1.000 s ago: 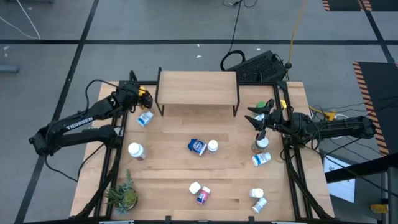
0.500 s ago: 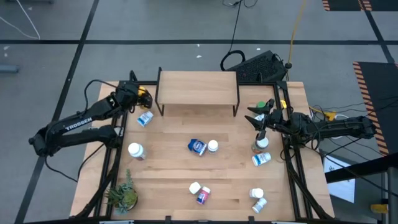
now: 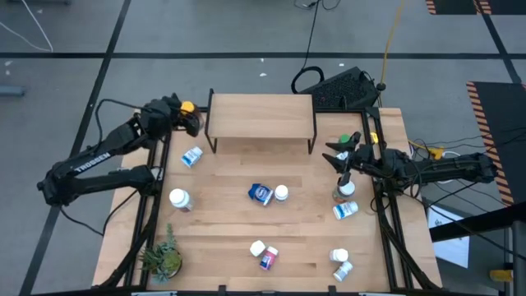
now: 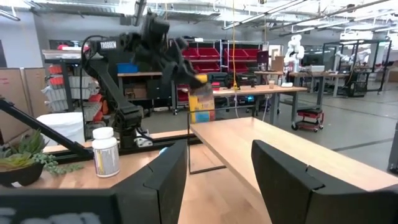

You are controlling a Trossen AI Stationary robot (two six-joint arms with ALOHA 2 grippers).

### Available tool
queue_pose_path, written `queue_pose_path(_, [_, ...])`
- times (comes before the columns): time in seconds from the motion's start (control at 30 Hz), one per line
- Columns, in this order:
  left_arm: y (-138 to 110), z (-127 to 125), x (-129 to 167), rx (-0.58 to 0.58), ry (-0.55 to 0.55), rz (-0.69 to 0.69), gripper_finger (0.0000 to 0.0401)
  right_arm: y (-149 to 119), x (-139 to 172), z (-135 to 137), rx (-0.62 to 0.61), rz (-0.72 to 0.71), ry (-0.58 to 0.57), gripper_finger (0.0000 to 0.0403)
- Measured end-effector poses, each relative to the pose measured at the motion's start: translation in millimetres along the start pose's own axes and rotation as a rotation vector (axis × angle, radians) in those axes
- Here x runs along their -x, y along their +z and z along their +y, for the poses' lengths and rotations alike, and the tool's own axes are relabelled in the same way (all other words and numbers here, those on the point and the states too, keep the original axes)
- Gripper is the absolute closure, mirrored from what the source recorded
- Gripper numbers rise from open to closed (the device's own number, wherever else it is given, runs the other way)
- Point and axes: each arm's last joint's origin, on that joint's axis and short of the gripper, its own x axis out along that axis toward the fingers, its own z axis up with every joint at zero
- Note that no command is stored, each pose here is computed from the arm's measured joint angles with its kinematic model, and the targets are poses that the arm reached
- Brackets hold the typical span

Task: Pick and place medicine bottles onto shelf by color
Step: Put the yellow medicine bottle on the shelf

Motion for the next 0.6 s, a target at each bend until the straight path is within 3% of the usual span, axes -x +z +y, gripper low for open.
queue_pose_path(0.2, [28, 1, 5, -0.078, -0.053, -0.018, 0.0169, -2, -1, 0, 0.003, 0.011, 0.0, 0.0227])
queue_pose_path(0.6, [75, -17, -19, -0.169, -0.206, -0.013, 0.0169, -2, -1, 0, 0.011, 0.011, 0.001, 0.0227])
